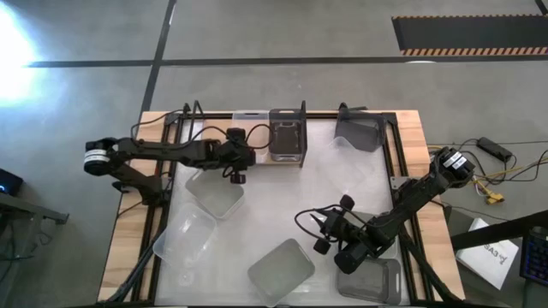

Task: Stack baskets on shelf by color
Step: Put the left gray bin on the shelf

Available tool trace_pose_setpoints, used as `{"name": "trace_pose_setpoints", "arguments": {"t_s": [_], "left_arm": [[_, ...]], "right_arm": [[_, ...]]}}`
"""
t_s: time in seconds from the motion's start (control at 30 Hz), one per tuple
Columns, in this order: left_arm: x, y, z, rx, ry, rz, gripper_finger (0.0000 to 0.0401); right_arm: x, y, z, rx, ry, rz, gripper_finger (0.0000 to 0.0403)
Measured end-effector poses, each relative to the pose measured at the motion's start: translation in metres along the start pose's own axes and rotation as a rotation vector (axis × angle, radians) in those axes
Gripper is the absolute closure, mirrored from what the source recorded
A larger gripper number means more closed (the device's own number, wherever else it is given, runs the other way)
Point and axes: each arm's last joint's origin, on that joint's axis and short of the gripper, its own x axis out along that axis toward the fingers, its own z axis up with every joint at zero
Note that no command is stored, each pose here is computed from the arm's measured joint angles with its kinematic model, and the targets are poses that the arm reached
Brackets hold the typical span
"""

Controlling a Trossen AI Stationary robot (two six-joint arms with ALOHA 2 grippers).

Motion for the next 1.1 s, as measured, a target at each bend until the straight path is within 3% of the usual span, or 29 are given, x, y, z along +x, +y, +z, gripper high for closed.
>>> {"name": "trace_pose_setpoints", "arguments": {"t_s": [0.13,0.27,0.6,0.77,0.87,1.1], "left_arm": [[-0.022,0.007,0.007,-0.001,-0.01,0.043,0.0267],[-0.053,0.014,0.013,-0.08,-0.041,0.055,0.0258],[-0.119,0.006,0.016,-0.266,-0.218,-0.02,0.0257],[-0.141,-0.023,0.019,-0.362,-0.258,-0.153,0.0258],[-0.153,-0.051,0.022,-0.406,-0.271,-0.217,0.0258],[-0.158,-0.122,0.025,-0.492,-0.202,-0.236,0.0258]], "right_arm": [[0.0,0.0,0.0,0.002,0.0,0.0,0.0335],[0.0,0.0,0.0,0.007,-0.002,0.002,0.0335],[0.0,0.001,0.001,0.013,-0.005,0.005,0.0335],[0.006,0.008,-0.002,0.034,-0.024,0.002,0.0335],[0.019,0.012,-0.004,-0.039,-0.056,-0.045,0.0335],[0.051,0.01,0.019,-0.211,-0.113,-0.091,0.0335]]}}
